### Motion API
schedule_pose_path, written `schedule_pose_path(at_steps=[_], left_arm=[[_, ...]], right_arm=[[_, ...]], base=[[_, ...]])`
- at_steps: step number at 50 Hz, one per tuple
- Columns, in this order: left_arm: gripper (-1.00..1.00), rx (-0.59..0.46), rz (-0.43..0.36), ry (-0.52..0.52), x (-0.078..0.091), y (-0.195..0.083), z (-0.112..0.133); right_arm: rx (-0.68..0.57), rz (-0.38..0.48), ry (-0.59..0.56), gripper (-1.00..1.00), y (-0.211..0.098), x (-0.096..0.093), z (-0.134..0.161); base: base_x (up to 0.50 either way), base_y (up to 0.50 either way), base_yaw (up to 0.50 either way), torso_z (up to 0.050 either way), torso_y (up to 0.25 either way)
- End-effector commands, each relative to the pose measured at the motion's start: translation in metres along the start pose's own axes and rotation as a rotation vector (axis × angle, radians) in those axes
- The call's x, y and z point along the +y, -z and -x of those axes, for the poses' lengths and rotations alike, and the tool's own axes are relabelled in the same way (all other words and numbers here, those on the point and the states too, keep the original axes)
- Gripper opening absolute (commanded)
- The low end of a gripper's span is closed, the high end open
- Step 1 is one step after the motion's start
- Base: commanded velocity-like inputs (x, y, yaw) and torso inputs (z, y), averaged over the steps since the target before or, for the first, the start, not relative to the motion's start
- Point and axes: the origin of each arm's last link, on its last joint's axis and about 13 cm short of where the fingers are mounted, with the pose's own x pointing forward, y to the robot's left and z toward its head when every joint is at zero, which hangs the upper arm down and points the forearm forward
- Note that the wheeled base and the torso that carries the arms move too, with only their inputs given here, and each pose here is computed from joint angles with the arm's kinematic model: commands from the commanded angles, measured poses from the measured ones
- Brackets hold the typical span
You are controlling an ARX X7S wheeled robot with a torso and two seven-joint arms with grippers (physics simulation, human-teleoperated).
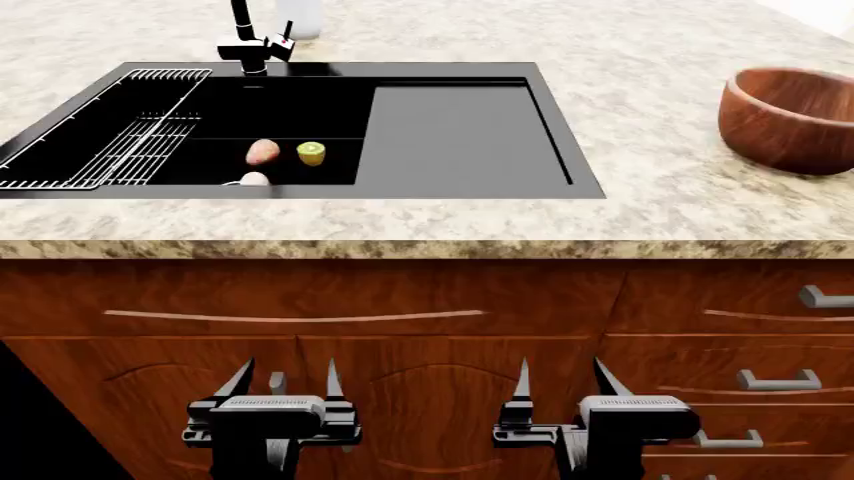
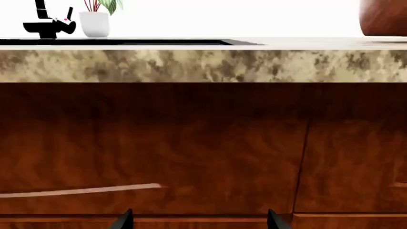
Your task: Pick the apricots and kiwis from the sink and place them in one bowl. Place the sweet potato in the other bowl. Then turn off the sink faucet.
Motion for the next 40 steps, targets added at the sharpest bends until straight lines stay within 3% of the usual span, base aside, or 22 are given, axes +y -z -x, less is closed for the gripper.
schedule_pose_path(at_steps=[1,11,37,40], left_arm=[[1.00,-0.004,0.003,0.002,0.000,0.000,0.001],[1.00,0.008,0.023,0.002,0.002,0.000,0.001],[1.00,0.006,-0.018,0.028,0.001,-0.002,0.003],[1.00,-0.002,-0.013,0.033,0.001,-0.003,0.003]], right_arm=[[-0.001,0.003,-0.008,1.00,0.000,0.001,0.000],[-0.017,0.035,-0.043,1.00,-0.005,0.016,-0.007],[-0.012,0.033,-0.045,1.00,-0.005,0.016,-0.008],[-0.010,0.036,-0.036,1.00,-0.006,0.015,-0.008]], base=[[0.00,0.00,0.00,0.000,0.000],[0.00,0.24,0.00,0.000,0.000],[0.00,0.50,0.00,0.000,0.000],[0.00,0.00,0.00,0.016,0.000]])
